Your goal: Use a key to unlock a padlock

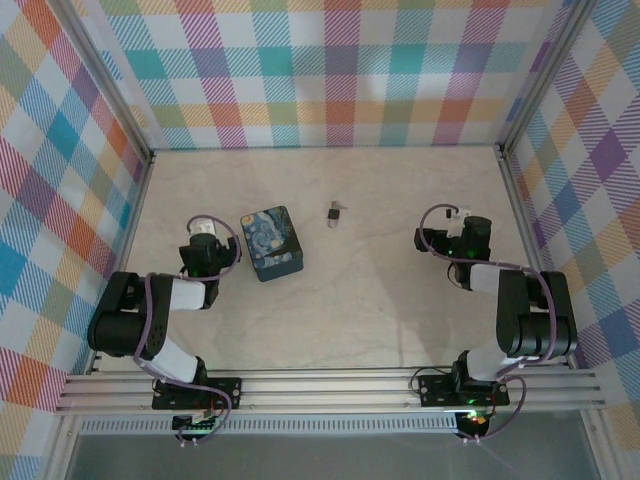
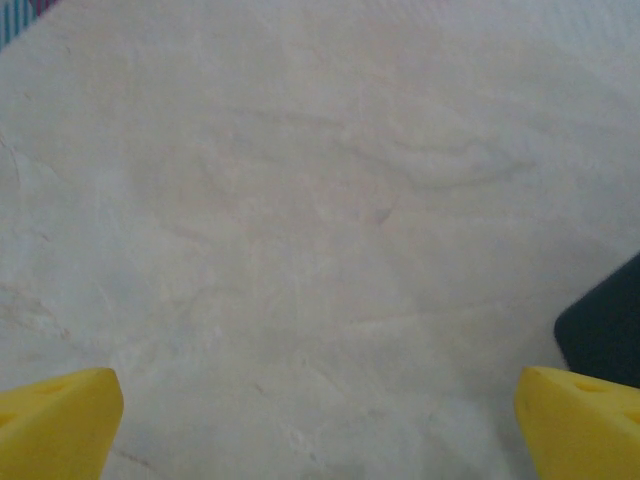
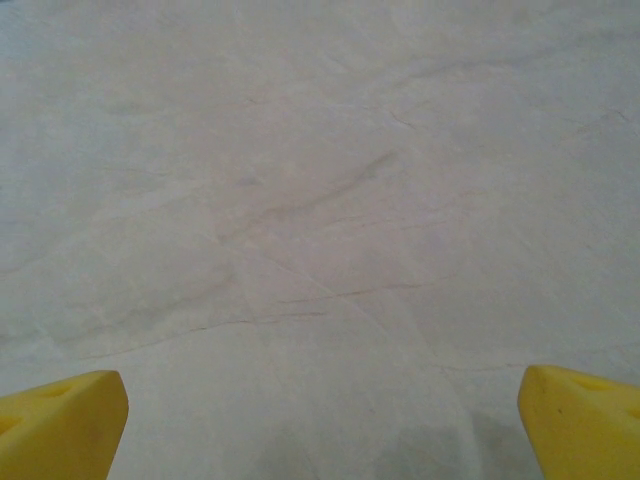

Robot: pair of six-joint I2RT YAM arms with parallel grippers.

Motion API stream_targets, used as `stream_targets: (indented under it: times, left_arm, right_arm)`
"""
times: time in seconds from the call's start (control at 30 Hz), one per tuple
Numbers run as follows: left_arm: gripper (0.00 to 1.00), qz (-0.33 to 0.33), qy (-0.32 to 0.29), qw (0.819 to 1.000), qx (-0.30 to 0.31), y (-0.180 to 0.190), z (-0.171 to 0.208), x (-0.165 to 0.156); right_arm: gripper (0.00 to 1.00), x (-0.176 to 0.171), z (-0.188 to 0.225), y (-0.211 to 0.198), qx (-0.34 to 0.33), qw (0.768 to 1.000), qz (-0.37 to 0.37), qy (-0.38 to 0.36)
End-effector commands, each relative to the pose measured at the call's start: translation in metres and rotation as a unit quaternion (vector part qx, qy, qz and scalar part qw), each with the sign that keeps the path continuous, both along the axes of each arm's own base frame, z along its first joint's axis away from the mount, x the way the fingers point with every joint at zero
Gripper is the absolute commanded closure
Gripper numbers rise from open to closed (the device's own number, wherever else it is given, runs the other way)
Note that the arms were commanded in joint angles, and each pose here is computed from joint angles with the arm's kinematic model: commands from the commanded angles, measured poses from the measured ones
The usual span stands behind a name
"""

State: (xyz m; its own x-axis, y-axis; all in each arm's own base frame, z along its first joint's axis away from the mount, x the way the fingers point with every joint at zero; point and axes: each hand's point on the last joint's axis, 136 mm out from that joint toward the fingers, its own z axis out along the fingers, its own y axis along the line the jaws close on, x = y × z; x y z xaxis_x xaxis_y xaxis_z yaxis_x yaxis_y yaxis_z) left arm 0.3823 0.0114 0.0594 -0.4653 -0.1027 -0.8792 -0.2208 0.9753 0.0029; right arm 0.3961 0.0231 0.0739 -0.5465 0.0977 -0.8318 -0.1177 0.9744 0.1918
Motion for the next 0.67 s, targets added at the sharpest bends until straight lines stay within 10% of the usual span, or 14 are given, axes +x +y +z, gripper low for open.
stream_targets:
  times: [0.0,0.63]
  left_arm:
    - [0.00,-0.010,-0.055,0.998,0.003,-0.004,0.023,0.011]
    - [0.00,-0.022,-0.051,0.998,0.001,-0.008,0.022,0.012]
  right_arm:
    - [0.00,-0.002,0.025,0.015,-0.011,0.995,0.047,-0.091]
    - [0.00,-0.004,0.021,0.009,-0.024,0.993,0.016,-0.110]
